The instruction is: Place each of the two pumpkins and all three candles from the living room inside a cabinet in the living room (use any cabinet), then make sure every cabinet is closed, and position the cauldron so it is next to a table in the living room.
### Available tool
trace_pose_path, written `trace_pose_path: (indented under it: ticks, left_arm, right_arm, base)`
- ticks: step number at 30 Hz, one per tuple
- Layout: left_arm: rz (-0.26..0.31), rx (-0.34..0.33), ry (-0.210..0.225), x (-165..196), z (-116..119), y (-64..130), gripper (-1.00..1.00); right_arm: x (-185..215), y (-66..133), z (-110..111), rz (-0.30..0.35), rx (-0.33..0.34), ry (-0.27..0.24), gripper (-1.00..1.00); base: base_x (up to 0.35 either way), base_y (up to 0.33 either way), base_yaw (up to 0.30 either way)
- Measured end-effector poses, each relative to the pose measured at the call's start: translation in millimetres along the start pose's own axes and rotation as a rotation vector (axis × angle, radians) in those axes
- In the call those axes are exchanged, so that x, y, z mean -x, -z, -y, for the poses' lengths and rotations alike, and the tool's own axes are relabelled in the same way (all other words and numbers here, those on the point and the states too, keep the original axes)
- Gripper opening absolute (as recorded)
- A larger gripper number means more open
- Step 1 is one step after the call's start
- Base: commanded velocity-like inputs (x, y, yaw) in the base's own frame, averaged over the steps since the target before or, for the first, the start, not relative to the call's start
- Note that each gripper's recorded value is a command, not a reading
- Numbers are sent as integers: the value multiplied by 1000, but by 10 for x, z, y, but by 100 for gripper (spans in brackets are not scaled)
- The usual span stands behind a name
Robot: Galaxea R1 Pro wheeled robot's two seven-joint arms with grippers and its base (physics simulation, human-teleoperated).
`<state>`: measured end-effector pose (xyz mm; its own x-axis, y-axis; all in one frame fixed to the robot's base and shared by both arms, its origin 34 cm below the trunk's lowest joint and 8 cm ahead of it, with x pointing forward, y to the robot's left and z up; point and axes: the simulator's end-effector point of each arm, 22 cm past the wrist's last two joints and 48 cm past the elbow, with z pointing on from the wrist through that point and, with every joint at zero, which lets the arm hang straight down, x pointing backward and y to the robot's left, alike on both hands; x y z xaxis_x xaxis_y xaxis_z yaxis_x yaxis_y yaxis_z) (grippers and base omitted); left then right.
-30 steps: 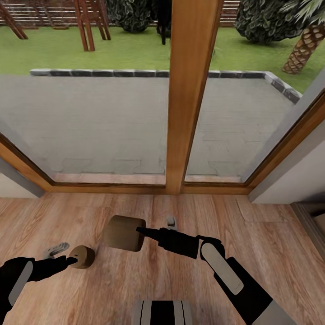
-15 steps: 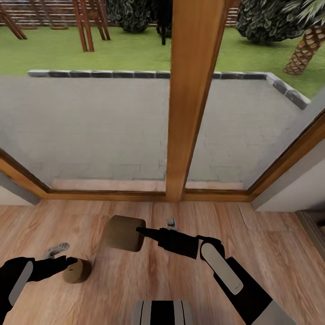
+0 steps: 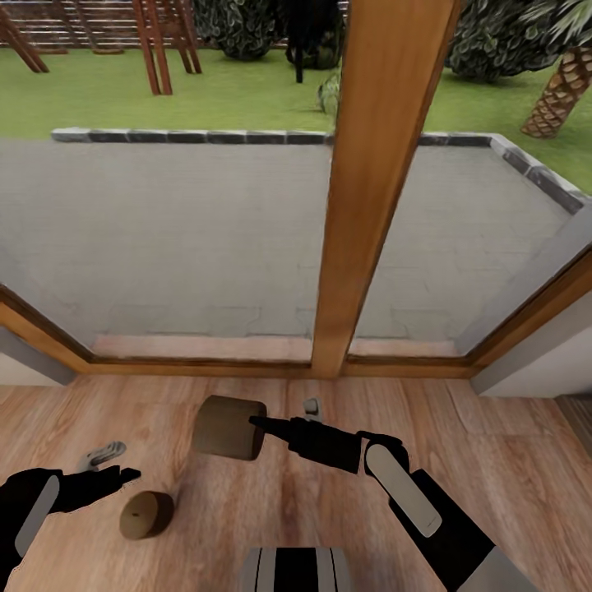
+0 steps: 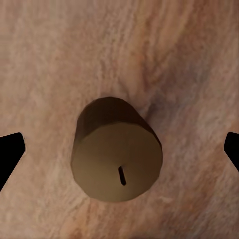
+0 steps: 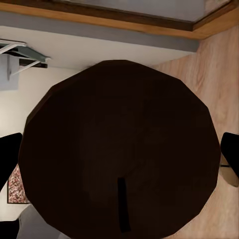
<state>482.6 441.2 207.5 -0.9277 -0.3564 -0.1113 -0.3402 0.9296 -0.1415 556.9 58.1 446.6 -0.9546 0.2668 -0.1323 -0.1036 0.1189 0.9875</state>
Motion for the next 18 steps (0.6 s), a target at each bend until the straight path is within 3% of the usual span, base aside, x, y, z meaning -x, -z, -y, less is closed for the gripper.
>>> trace_pose_path:
  ticks: [7, 18]
  left_arm:
    - [1, -1, 0, 1, 7, -2, 100]
    - [-39, 16, 3, -141, -68, -165, 100]
  right_arm:
    - [-9, -7, -1, -2, 0, 1, -100]
    - [-66, -13, 226, -8, -15, -39, -100]
  base:
    - [13, 14, 0]
    - [0, 0, 0]
